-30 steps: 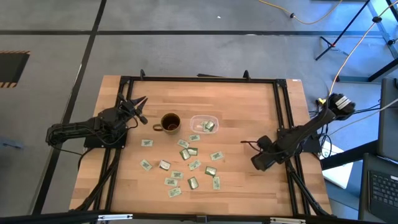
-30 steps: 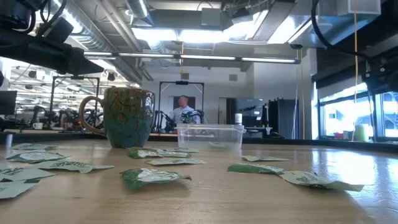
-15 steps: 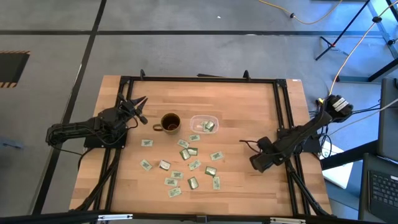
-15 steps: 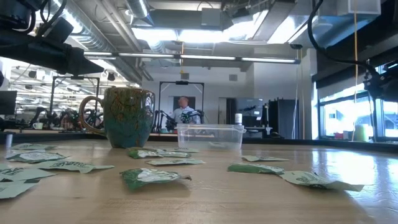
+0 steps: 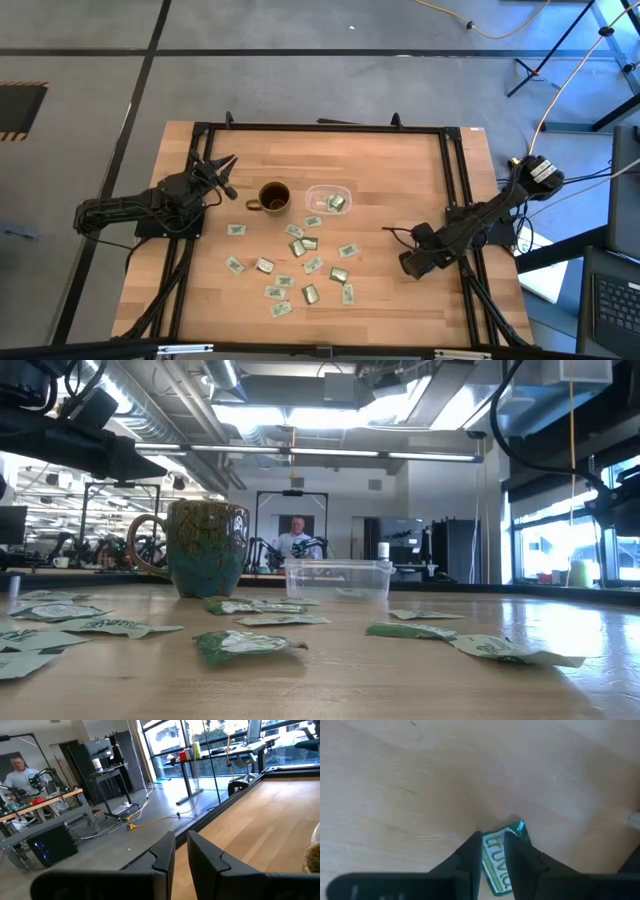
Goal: Pick and place items into bin
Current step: Put the green truvia pack into the transparent bin
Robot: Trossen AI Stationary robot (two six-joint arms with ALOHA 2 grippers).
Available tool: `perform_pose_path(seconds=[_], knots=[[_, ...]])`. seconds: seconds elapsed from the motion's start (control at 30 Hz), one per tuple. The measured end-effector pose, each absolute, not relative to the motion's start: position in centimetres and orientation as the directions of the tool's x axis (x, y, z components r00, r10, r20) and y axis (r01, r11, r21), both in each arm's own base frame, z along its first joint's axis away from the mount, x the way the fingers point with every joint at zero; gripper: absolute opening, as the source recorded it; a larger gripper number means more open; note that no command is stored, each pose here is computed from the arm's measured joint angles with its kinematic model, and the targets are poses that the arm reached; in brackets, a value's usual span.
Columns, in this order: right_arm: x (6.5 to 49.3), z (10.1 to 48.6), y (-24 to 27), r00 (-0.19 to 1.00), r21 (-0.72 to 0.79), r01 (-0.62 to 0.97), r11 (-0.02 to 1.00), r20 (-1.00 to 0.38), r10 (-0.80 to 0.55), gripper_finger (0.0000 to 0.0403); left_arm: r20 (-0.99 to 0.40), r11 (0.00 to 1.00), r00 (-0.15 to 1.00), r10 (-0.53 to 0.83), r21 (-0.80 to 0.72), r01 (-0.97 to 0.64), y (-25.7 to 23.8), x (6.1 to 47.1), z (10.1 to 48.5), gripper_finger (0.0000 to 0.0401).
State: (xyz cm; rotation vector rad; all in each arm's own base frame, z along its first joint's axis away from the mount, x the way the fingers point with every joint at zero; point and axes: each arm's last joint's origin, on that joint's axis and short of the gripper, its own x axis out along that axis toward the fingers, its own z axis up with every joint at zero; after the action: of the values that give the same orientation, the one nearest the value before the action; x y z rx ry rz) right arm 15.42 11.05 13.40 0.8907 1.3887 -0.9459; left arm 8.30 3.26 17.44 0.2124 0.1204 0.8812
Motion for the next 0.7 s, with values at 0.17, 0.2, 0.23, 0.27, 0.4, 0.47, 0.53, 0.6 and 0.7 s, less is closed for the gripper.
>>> perform_pose_path(seconds=[0.17, 0.2, 0.23, 0.27, 0.4, 0.47, 0.53, 0.6, 0.7], knots=[[15.41, 13.39, 11.06, -0.038, -0.04, 0.923, 0.383, -0.999, -0.014, 0.0059, -0.017, 0.617, 0.632, 0.775, 0.234, -0.751, 3.26, 8.31, 17.43, 0.0045], [15.41, 13.39, 11.06, -0.038, -0.041, 0.923, 0.383, -0.999, -0.014, 0.0055, -0.017, 0.617, 0.631, 0.775, 0.234, -0.751, 3.26, 8.3, 17.43, 0.0045], [15.41, 13.39, 11.06, -0.039, -0.041, 0.923, 0.383, -0.999, -0.013, 0.0051, -0.017, 0.617, 0.631, 0.775, 0.233, -0.751, 3.26, 8.3, 17.44, 0.0045], [15.4, 13.39, 11.05, -0.04, -0.042, 0.923, 0.383, -0.999, -0.013, 0.0047, -0.017, 0.617, 0.631, 0.775, 0.234, -0.751, 3.26, 8.3, 17.44, 0.0045], [15.32, 13.38, 11.0, -0.048, -0.052, 0.92, 0.388, -0.999, -0.018, 0.003, -0.017, 0.617, 0.631, 0.775, 0.233, -0.752, 3.26, 8.3, 17.44, 0.0045], [15.28, 13.38, 10.97, -0.052, -0.056, 0.911, 0.409, -0.998, -0.022, 0.0022, -0.017, 0.617, 0.632, 0.775, 0.233, -0.751, 3.26, 8.3, 17.44, 0.0045], [15.28, 13.38, 10.95, -0.051, -0.057, 0.904, 0.424, -0.998, -0.026, 0.0013, -0.017, 0.617, 0.631, 0.775, 0.233, -0.751, 3.26, 8.3, 17.44, 0.0045], [15.28, 13.39, 10.94, -0.05, -0.057, 0.902, 0.428, -0.998, -0.028, 0.0005, -0.017, 0.617, 0.631, 0.775, 0.233, -0.752, 3.26, 8.3, 17.44, 0.0045], [15.28, 13.4, 10.94, -0.049, -0.057, 0.902, 0.428, -0.998, -0.028, 0.0004, -0.017, 0.617, 0.631, 0.775, 0.233, -0.752, 3.26, 8.3, 17.44, 0.0045]])
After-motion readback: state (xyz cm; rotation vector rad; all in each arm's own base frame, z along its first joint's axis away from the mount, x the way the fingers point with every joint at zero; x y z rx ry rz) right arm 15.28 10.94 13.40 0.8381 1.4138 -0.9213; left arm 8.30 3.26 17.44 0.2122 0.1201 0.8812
